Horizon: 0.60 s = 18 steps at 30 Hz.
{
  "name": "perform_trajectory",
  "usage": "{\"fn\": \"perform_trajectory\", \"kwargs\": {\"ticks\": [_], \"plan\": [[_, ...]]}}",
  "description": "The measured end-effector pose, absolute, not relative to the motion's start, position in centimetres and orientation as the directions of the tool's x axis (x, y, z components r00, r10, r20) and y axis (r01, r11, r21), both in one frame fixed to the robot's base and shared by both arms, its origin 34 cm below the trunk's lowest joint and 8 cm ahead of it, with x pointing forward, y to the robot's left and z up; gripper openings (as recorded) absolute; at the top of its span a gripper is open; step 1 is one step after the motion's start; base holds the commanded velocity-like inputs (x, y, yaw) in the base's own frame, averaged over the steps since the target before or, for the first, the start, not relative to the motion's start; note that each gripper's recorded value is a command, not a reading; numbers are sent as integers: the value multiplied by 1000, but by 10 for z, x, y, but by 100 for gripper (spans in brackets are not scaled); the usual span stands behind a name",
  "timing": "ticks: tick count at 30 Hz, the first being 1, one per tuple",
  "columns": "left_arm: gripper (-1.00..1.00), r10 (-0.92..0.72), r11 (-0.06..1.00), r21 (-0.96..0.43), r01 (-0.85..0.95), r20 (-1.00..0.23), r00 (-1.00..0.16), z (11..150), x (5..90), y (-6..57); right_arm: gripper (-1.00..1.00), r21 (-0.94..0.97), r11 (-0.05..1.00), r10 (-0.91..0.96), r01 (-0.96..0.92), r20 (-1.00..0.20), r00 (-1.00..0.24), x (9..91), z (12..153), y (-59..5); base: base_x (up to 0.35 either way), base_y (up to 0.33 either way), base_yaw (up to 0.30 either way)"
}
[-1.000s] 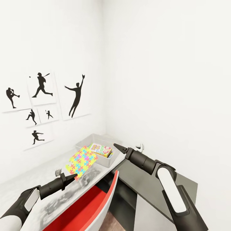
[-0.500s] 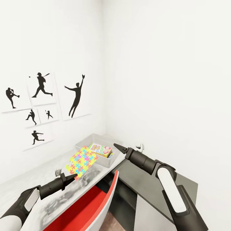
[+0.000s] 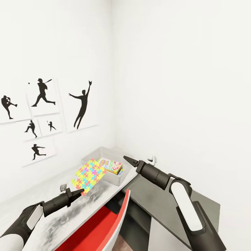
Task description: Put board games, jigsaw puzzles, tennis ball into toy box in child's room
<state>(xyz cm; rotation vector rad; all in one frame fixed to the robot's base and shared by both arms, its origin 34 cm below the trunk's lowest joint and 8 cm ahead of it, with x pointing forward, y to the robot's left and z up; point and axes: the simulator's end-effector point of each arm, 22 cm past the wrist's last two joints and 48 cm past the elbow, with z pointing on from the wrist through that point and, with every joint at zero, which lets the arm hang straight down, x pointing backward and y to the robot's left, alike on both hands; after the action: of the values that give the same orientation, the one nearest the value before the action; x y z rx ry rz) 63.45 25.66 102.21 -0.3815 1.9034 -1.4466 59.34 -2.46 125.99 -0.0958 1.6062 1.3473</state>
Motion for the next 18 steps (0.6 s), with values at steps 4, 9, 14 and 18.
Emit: {"fn": "perform_trajectory", "kwargs": {"ticks": [4, 9, 14, 18], "plan": [[-100, -611, 331, -927, 177, -354, -708, 1022, 635, 257, 100, 700, 377, 502, -607, -705, -501, 594, 1260, -25, 89, 28, 0], [-100, -611, 331, -927, 177, -354, -708, 1022, 634, 257, 100, 700, 377, 502, -607, -705, -501, 593, 1260, -25, 105, 5, 0], [-100, -611, 331, -927, 177, -354, -708, 1022, 635, 256, 100, 700, 377, 502, -607, -705, -501, 594, 1260, -24, 122, 1, 0], [-100, -612, 331, -927, 177, -354, -708, 1022, 635, 257, 100, 699, 377, 500, -607, -706, -502, 594, 1260, -24, 16, 0, 0]]}}
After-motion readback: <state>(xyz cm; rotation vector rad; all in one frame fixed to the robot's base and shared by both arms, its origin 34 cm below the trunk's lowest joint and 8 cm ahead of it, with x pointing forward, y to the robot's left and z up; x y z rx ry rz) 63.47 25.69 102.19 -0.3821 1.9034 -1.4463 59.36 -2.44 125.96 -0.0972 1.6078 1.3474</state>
